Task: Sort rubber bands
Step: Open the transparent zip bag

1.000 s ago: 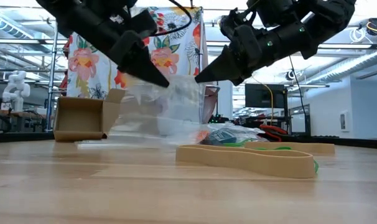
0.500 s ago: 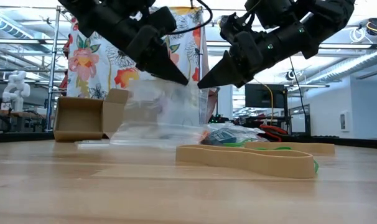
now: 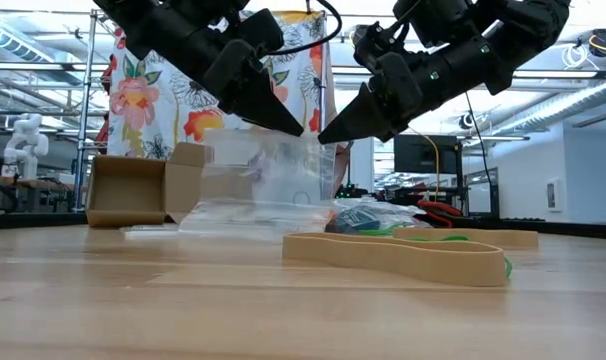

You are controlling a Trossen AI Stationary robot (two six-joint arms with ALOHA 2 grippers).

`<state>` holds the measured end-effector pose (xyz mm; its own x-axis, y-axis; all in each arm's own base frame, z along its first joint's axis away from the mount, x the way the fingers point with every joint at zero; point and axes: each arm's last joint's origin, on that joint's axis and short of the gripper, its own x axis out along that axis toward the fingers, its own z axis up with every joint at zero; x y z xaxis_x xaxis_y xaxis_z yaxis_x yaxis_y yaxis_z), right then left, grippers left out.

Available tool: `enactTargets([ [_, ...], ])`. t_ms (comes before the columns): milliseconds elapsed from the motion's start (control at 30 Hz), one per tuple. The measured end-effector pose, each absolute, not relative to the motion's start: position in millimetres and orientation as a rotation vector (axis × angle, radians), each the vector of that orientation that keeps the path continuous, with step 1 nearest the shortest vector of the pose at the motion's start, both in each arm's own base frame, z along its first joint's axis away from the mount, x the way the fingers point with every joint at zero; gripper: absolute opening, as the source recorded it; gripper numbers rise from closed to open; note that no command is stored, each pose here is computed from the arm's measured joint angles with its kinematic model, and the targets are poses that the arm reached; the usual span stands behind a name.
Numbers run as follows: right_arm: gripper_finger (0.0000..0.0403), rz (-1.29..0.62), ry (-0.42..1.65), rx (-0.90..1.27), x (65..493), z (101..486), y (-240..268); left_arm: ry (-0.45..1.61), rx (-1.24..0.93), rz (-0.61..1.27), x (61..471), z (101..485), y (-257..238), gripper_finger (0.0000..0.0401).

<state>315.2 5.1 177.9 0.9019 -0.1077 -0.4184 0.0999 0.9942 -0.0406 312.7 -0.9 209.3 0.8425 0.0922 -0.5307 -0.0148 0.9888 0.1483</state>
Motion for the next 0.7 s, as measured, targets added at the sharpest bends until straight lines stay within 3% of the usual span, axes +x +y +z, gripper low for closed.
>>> enactTargets([
  [233, 0.0000, -0.108, 0.433, -0.013, 315.2, 177.9, 5.1, 0.566, 0.141, 0.057, 312.7, 209.3, -0.9, 0.0039],
  [700, 0.0000, -0.168, 0.483, -0.023, 309.5, 178.8, 8.2, 0.580, 0.146, 0.069, 311.9, 208.1, -0.5, 0.0034],
])
